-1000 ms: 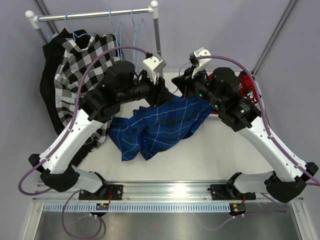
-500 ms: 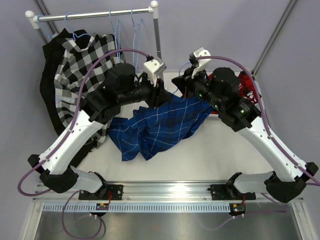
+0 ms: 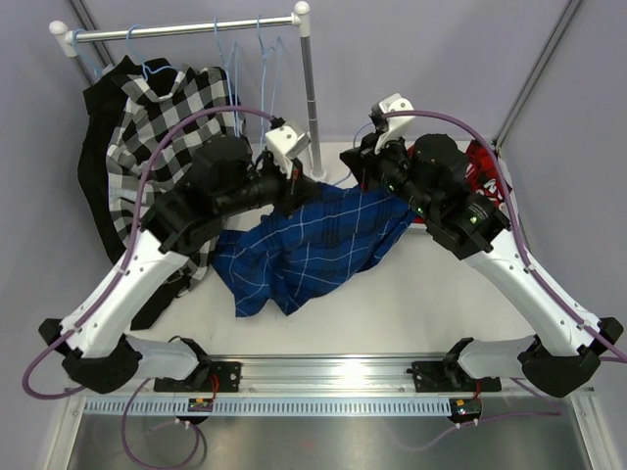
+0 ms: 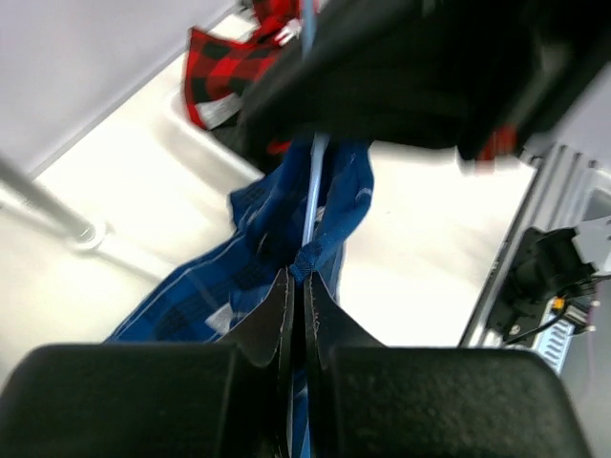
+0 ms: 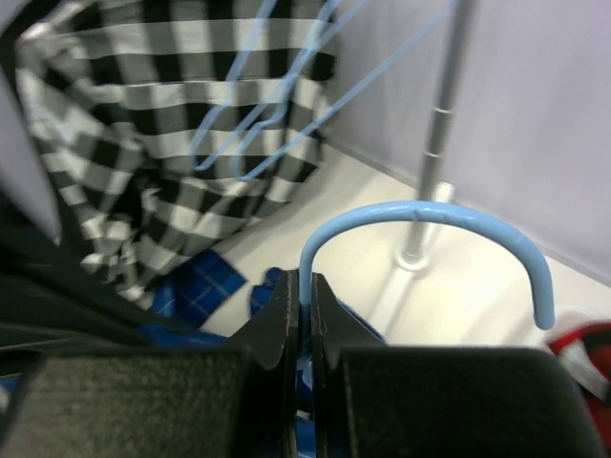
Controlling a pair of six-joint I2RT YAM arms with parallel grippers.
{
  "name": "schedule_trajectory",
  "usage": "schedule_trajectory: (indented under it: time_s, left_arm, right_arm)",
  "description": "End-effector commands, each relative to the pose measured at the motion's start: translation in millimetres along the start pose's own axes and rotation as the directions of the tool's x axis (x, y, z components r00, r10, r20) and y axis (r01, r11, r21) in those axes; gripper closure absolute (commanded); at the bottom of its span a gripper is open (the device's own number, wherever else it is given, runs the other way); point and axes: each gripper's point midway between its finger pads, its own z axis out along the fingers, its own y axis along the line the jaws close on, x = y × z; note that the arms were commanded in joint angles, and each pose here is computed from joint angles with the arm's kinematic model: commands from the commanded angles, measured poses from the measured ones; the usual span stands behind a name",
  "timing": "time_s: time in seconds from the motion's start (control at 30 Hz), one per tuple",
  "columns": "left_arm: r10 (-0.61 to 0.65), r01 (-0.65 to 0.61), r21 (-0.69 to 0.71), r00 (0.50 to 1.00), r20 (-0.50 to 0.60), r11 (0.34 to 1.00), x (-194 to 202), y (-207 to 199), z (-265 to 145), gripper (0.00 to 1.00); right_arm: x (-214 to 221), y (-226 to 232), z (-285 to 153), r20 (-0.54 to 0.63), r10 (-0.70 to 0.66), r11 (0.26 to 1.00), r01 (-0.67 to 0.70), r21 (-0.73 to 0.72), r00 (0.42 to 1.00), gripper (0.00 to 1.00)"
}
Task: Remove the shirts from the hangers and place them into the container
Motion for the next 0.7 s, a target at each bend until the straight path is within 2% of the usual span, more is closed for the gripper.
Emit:
schedule_trajectory:
  time_s: [0.0, 0.27, 0.37, 0.67]
  left_arm:
    - [0.057, -0.049, -0.135, 0.997, 0.05, 0.99, -7.3, 19.1, -47.1, 1.0]
    - [0.078, -0.068, -0.3, 0.997, 0.021, 0.952, 14.0, 39.6, -90.6, 1.0]
    - [0.079, -0.074, -0.347, 0.997, 0.0, 0.935, 24.6, 47.2, -97.8, 1.0]
    - [-0.025, -0.018, -0.402, 0.995, -0.102, 0.915, 86.1, 57.9, -92.2, 1.0]
  right_arm:
    - [-34.0, -60.9, -24.1, 0.079, -0.064, 0.962, 0.041, 0.27, 0.995, 1.0]
    - [-29.1, -106.8, -42.2, 0.05, -0.042, 0.913, 0.018, 0.407, 0.998, 1.0]
    - [-39.5, -109.4, -50.5, 0.092, -0.011, 0.919, -0.026, 0.392, 0.996, 1.0]
    - [-83.7, -100.6, -70.1, 0.203, 0.046, 0.928, -0.117, 0.354, 0.978, 1.0]
